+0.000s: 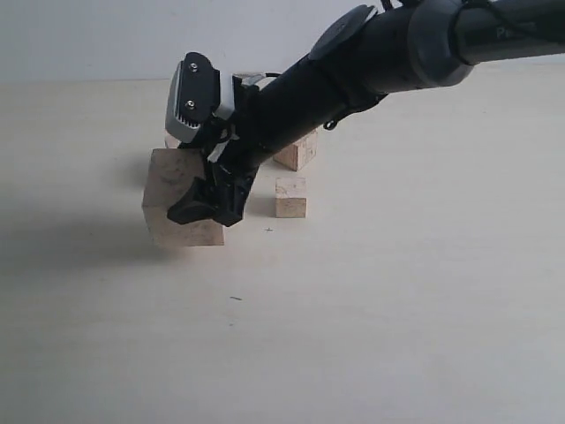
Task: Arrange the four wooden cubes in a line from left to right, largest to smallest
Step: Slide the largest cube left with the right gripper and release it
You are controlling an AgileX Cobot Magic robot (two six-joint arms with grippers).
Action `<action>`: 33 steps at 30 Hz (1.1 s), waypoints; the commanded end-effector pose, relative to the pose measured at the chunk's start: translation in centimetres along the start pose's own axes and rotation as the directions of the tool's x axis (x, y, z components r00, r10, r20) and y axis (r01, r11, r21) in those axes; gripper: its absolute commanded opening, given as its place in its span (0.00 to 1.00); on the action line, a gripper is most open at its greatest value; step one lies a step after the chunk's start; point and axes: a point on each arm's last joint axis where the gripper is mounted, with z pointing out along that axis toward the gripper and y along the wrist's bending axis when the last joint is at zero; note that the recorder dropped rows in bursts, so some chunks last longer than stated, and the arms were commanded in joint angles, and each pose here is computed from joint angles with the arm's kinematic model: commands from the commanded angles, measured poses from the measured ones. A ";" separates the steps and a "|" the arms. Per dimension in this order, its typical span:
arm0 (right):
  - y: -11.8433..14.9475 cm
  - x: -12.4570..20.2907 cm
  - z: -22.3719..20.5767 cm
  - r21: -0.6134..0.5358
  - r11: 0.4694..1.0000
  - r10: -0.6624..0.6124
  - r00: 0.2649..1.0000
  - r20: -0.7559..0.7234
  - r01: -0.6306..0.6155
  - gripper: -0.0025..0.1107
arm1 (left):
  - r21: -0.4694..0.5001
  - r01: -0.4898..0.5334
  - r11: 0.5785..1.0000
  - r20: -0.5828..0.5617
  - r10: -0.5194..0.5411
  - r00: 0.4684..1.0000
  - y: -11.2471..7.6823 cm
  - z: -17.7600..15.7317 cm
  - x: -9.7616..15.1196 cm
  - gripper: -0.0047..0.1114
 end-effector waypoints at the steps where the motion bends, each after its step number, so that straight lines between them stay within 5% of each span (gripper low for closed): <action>1: 1.0 -1.1 2.2 -0.067 0.997 -0.028 1.000 0.015 0.029 0.02 | 0.007 0.003 1.000 0.005 -0.003 1.000 0.0 0.0 0.0 0.04; 5: 1.4 -0.9 4.1 -0.077 0.992 -0.107 0.993 -0.045 0.103 0.02 | 0.007 0.003 1.000 0.005 -0.003 1.000 0.0 0.0 0.0 0.04; 16: 0.0 -0.2 4.6 0.071 0.994 -0.080 0.992 -0.094 0.087 0.02 | 0.007 0.003 1.000 0.005 -0.003 1.000 0.0 0.0 0.0 0.04; 33: -1.4 1.8 3.3 0.060 0.994 -0.079 0.988 -0.133 0.087 0.02 | 0.007 0.003 1.000 0.005 -0.003 1.000 0.0 0.0 0.0 0.04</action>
